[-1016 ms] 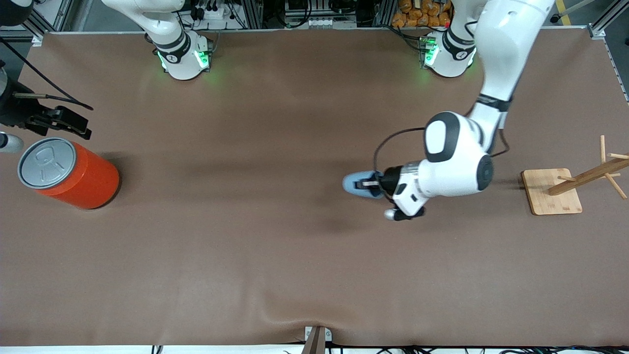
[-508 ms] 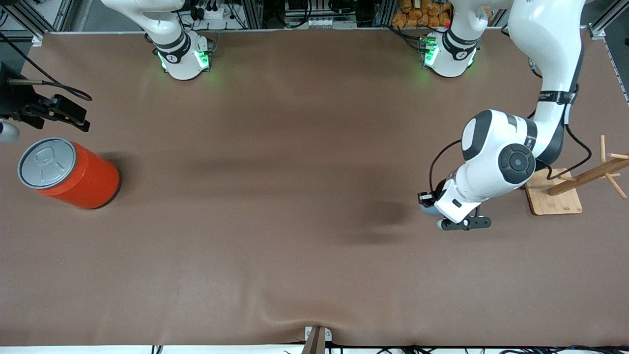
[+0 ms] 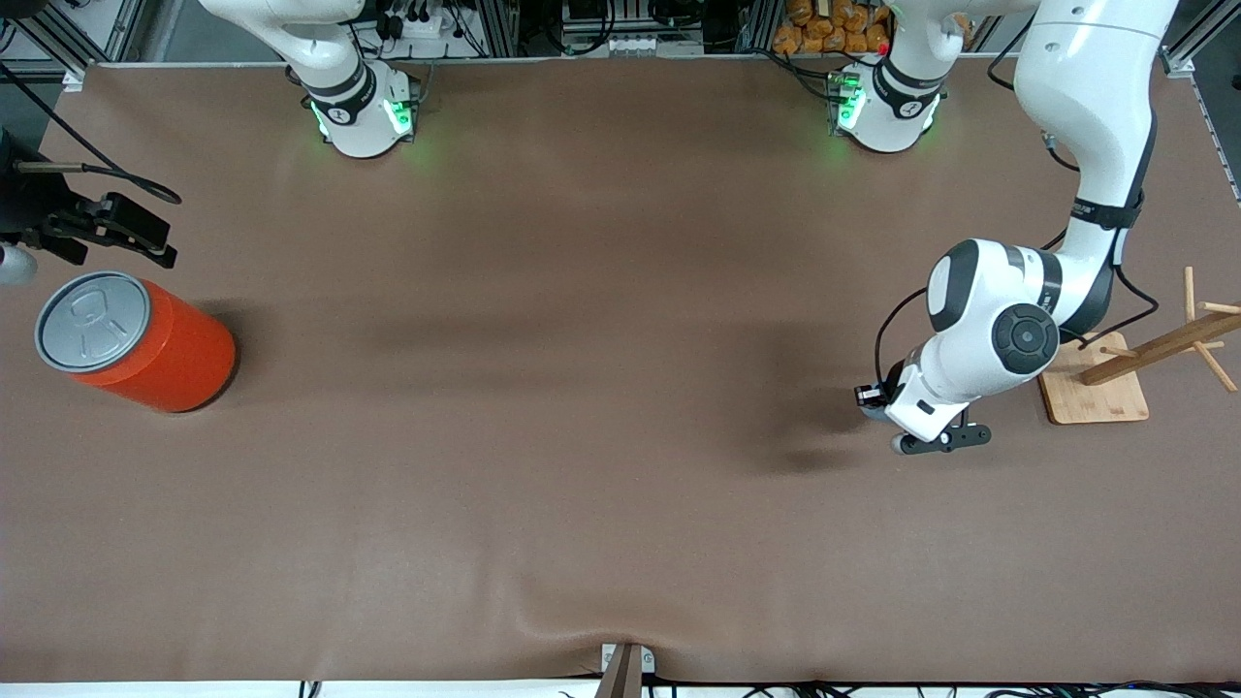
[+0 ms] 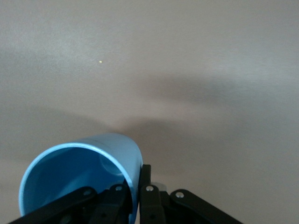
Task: Flip cup
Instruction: 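Carry the cup with the left gripper beside the wooden stand and lower it upright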
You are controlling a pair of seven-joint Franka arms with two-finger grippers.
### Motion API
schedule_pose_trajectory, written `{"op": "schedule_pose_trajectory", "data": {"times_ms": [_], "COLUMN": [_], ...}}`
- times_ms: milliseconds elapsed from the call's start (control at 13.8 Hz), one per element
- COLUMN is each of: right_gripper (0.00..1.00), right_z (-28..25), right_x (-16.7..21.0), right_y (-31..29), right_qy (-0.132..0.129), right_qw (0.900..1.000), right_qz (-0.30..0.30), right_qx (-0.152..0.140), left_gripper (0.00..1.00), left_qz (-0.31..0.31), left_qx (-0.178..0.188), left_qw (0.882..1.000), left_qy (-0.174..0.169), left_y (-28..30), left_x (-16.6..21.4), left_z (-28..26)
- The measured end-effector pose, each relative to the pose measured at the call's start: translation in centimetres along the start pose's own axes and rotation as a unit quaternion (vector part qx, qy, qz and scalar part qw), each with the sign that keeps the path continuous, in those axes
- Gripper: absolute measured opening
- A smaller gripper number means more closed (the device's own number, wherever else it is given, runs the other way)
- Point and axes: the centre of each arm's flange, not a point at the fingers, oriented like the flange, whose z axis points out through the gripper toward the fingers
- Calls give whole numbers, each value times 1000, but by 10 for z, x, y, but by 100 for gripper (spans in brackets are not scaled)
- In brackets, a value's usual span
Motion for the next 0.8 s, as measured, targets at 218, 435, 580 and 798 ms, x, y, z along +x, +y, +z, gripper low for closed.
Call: {"op": "schedule_pose_trajectory", "data": {"times_ms": [218,435,580,798], "right_gripper": [100,100,100,100], "right_z": [0,-2,-3,-8], "right_x": [-8,-10,-9,-12], "right_y": [3,4,5,6], "right_qy": [6,10,13,16], "right_qw": [1000,1000,999,999], "right_qz": [-4,-27,-32,-32], "right_qx": [0,0,0,-1], "left_gripper": [6,6,22,51], "left_qz": [23,37,43,50], "left_qx": [22,39,43,48], "left_qw": [999,998,997,997], "left_qy": [27,35,38,37], "left_y": [-13,-22,-21,-10], "left_x": [-5,-2,-2,-4], "left_z": [16,17,15,-14]}}
